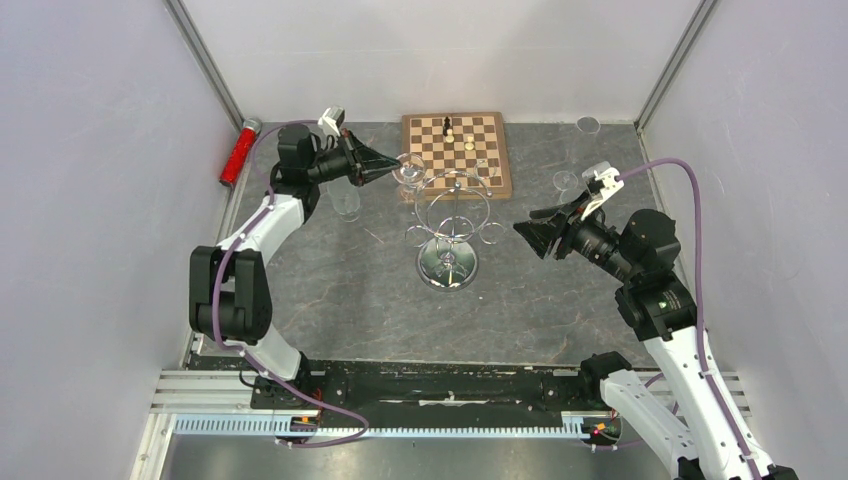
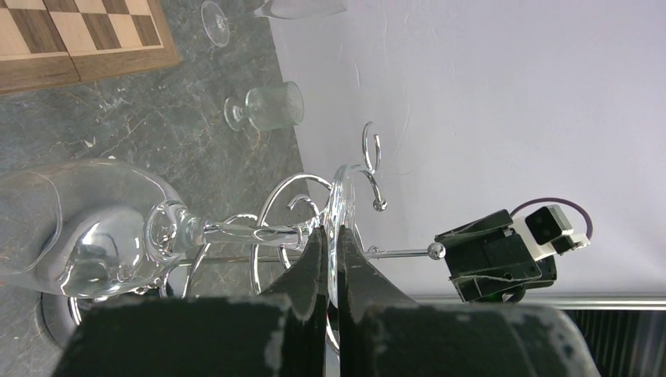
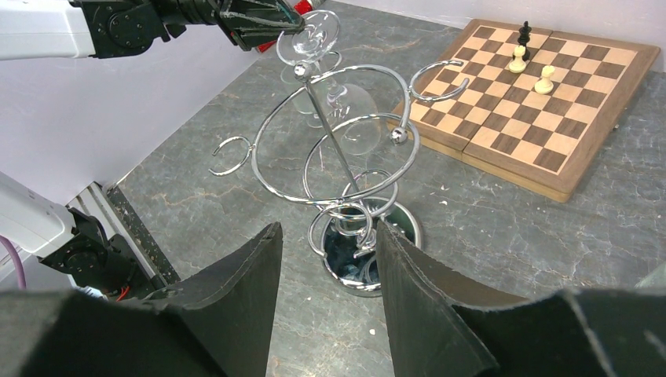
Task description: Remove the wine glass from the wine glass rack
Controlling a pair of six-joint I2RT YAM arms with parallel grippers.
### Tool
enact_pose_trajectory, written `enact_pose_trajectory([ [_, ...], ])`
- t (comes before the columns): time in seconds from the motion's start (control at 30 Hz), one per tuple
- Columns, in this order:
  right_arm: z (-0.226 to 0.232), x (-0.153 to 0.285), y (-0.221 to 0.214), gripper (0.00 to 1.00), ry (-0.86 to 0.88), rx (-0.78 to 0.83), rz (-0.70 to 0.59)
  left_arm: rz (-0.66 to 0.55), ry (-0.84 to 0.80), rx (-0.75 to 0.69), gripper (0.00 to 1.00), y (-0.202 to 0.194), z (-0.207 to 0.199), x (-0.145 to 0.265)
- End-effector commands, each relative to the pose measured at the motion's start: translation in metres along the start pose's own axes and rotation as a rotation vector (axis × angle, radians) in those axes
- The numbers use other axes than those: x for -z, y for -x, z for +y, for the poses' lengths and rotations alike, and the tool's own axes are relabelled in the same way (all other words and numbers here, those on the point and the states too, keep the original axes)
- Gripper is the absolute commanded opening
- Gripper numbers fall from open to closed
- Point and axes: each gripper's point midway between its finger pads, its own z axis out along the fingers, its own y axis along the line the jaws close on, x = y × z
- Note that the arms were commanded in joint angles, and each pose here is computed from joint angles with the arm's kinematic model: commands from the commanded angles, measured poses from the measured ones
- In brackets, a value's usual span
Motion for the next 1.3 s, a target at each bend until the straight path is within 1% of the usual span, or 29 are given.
enact_pose_trajectory([
  [0.0,0.004,0.000,0.012,0.50,0.015,0.036,-0.040,-0.051,-0.063,-0.078,0.02,0.024,-0.035,0.007],
  [0.43,0.006,-0.001,0.011,0.50,0.026,0.034,-0.033,-0.073,-0.080,-0.109,0.02,0.037,-0.046,0.008],
  [0.57,0.012,-0.003,0.010,0.54,0.063,0.014,-0.026,-0.071,-0.090,-0.159,0.02,0.035,-0.060,0.013],
  [0.9,0.028,-0.006,0.017,0.64,0.143,-0.017,-0.030,-0.064,0.001,-0.279,0.02,0.016,-0.077,0.034],
  [1.13,0.039,-0.010,0.017,0.64,0.203,-0.076,-0.015,-0.064,0.104,-0.328,0.02,-0.002,-0.070,0.051],
  [1.27,0.047,-0.010,0.023,0.64,0.247,-0.089,-0.024,-0.063,0.124,-0.359,0.02,-0.014,-0.073,0.062],
])
